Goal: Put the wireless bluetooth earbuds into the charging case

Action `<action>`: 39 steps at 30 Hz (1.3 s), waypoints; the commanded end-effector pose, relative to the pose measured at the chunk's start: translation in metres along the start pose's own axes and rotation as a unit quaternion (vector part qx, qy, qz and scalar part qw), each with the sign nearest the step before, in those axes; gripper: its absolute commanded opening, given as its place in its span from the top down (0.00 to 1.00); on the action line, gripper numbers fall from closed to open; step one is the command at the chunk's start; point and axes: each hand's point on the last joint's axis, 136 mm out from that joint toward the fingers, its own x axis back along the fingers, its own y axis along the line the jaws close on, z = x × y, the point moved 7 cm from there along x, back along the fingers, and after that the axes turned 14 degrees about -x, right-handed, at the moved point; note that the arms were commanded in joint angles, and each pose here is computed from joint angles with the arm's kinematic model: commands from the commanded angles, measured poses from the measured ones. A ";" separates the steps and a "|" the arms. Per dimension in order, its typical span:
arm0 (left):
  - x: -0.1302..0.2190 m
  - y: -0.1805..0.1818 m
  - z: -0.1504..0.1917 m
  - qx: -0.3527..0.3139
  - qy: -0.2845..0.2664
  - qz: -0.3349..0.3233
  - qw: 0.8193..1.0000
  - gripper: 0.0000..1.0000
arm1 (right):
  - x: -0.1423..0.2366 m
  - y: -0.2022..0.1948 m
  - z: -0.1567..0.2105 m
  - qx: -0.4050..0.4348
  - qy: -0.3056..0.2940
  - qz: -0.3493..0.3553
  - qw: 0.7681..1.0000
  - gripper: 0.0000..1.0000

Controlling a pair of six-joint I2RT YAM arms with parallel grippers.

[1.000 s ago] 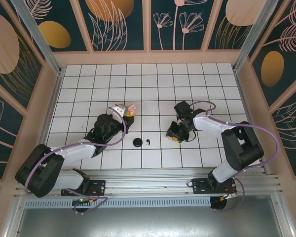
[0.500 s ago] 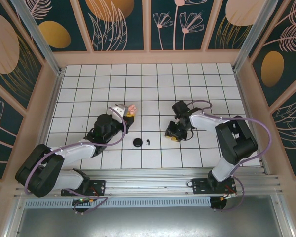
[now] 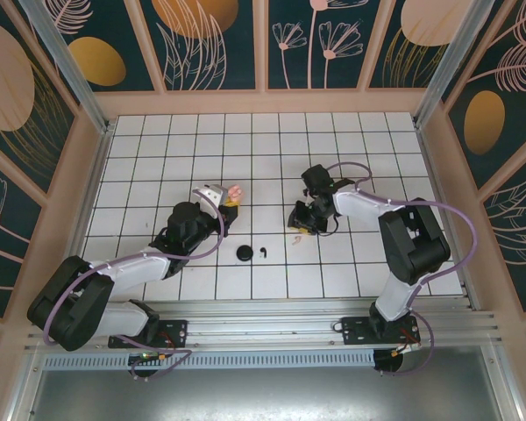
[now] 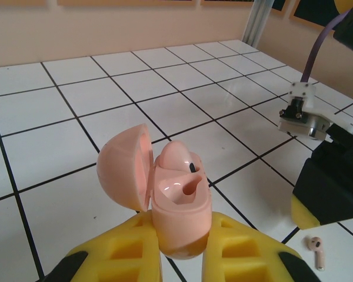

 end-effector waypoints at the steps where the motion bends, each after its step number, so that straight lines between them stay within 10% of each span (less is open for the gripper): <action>1: -0.002 0.003 -0.014 -0.010 -0.017 -0.005 1.000 0.92 | 0.019 -0.003 -0.002 0.001 -0.021 0.036 0.999 0.68; 39: 0.000 0.003 -0.012 -0.013 -0.014 -0.008 1.000 0.92 | -0.004 0.025 0.008 0.028 0.000 0.015 1.000 0.69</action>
